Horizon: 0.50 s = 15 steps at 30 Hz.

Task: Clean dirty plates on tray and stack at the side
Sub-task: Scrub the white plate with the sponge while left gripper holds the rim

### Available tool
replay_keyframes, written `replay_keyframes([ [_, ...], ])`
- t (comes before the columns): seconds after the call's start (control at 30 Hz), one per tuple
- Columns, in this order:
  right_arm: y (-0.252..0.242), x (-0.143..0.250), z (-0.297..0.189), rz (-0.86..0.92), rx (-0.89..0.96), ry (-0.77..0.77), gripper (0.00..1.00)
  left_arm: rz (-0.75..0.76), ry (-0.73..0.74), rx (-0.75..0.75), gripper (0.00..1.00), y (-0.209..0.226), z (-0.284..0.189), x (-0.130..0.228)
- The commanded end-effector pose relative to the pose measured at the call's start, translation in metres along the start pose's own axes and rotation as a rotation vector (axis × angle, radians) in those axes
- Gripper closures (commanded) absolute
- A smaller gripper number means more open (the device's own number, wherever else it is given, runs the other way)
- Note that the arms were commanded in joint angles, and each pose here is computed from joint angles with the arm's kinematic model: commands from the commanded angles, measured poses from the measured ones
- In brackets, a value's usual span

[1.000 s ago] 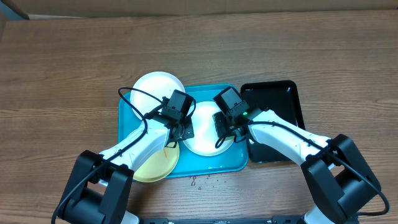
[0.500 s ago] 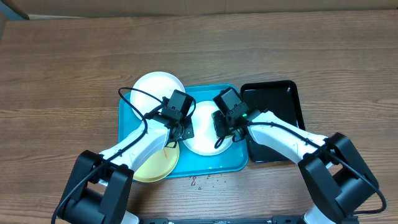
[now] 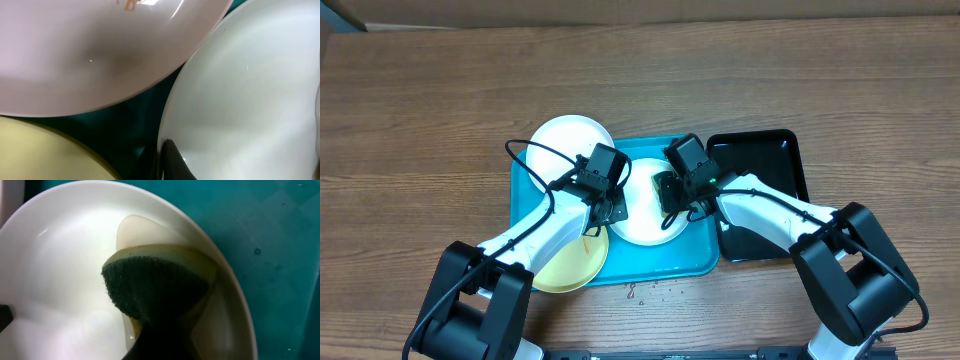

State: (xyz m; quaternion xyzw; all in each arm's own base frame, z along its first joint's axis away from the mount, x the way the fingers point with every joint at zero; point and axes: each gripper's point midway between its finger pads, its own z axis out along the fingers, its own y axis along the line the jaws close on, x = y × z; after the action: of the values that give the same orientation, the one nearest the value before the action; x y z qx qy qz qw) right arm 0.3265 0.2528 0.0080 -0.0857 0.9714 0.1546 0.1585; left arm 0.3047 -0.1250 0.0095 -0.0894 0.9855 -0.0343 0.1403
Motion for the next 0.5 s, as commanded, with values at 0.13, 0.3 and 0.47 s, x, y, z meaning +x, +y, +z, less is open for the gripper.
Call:
replay_keyframes([
  [0.13,0.008,0.040,0.023,0.005,-0.073,0.151,0.96,0.046,0.020,0.025,0.96,-0.006,0.002,0.005],
  [0.3,0.023,0.044,0.018,-0.006,-0.203,0.198,0.96,0.066,0.025,0.042,0.96,-0.010,0.002,0.005],
  [0.47,0.041,0.034,-0.001,-0.018,-0.417,0.235,0.96,0.066,0.025,0.042,0.96,-0.009,0.002,0.005],
])
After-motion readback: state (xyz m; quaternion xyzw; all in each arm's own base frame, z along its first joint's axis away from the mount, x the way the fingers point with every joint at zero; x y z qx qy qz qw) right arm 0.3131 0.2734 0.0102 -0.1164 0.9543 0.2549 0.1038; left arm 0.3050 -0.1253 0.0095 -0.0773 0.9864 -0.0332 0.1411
